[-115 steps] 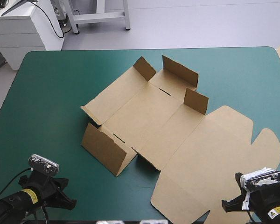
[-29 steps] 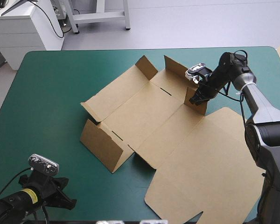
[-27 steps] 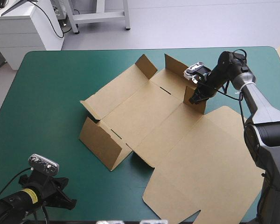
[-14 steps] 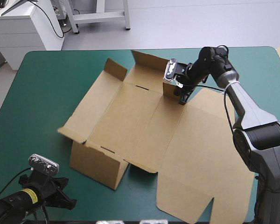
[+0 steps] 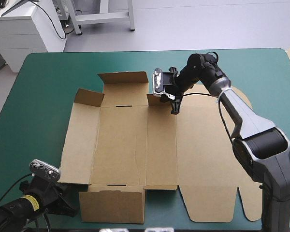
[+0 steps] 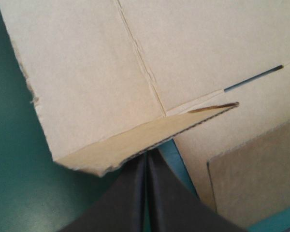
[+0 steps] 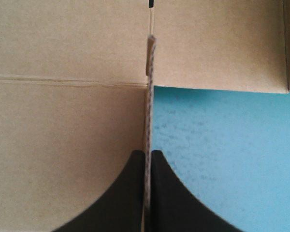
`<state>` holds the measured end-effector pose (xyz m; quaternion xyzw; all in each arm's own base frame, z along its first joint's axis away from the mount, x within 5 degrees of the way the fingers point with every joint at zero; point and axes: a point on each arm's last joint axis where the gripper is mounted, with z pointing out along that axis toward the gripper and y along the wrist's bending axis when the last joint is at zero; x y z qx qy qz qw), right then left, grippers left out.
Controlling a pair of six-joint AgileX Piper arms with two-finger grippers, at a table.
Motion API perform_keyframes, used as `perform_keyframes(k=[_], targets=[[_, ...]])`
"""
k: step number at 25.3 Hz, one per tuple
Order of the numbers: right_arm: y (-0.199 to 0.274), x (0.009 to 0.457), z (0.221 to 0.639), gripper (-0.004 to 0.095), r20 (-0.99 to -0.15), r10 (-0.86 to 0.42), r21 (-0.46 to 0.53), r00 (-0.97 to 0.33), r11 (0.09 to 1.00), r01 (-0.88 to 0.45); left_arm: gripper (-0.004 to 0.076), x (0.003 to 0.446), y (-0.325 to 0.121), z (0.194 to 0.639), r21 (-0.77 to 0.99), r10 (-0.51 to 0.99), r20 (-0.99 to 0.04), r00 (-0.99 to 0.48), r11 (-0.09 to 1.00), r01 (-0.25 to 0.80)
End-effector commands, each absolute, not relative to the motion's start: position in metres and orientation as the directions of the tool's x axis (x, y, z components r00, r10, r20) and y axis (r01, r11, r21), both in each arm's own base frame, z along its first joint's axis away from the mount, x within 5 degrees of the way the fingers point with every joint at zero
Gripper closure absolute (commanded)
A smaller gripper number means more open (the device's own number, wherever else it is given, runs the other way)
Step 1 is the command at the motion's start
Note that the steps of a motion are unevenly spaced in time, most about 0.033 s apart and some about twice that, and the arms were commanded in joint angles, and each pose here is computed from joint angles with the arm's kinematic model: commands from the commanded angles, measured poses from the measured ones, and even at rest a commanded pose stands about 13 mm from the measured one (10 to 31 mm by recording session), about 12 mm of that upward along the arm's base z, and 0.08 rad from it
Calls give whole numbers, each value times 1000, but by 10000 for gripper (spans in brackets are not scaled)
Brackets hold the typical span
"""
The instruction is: Fold the box
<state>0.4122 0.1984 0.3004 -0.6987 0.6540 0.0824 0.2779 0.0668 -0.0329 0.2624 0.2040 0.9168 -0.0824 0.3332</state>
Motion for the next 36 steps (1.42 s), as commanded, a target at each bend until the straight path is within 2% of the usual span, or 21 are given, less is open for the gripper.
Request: perform_keyframes(k=[1, 8, 13, 16, 17, 18, 21, 23, 24, 28, 30, 32, 34, 35, 36], targets=[[205, 400, 342, 929, -567, -798, -370, 202, 28, -929, 731, 72, -36, 275, -22, 289, -706, -647, 904, 428], [212, 401, 345, 929, -584, -784, -405, 212, 55, -913, 731, 72, -36, 275, -22, 289, -706, -647, 904, 428], [215, 400, 345, 926, -598, -773, -394, 211, 54, -918, 731, 72, -36, 275, -22, 289, -706, -647, 904, 428], [215, 400, 345, 887, -598, -774, -392, 207, 57, -918, 731, 72, -36, 275, -22, 289, -706, -647, 904, 428], [215, 400, 345, 828, -600, -774, -388, 201, 62, -920, 731, 72, -36, 275, -22, 289, -706, -647, 904, 428], [215, 400, 345, 688, -600, -775, -383, 198, 61, -922, 731, 72, -36, 275, -22, 289, -706, -647, 904, 428], [215, 399, 344, 404, -608, -775, -361, 175, 73, -930, 731, 72, -36, 275, -22, 289, -706, -647, 904, 428], [215, 401, 345, 221, -639, -762, -330, 105, 149, -932, 731, 72, -36, 275, -22, 289, -706, -647, 904, 428], [215, 401, 347, 210, -647, -758, -322, 84, 171, -931, 731, 72, -36, 275, -22, 289, -706, -647, 904, 428], [214, 402, 357, 240, -683, -730, -281, 8, 253, -926, 731, 72, -36, 275, -22, 289, -706, -647, 904, 428], [212, 400, 366, 355, -687, -726, -259, -32, 286, -922, 731, 72, -36, 275, -22, 289, -706, -647, 904, 428], [208, 396, 376, 511, -662, -749, -259, -43, 281, -924, 731, 72, -36, 275, -22, 289, -706, -647, 904, 428], [202, 392, 386, 720, -622, -779, -247, -84, 297, -922, 731, 72, -36, 275, -22, 289, -706, -647, 904, 428], [198, 391, 390, 832, -612, -779, -237, -140, 349, -907, 731, 72, -36, 275, -22, 289, -706, -647, 904, 428], [196, 391, 392, 886, -605, -777, -238, -172, 383, -893, 731, 72, -36, 275, -22, 289, -706, -647, 904, 428]])
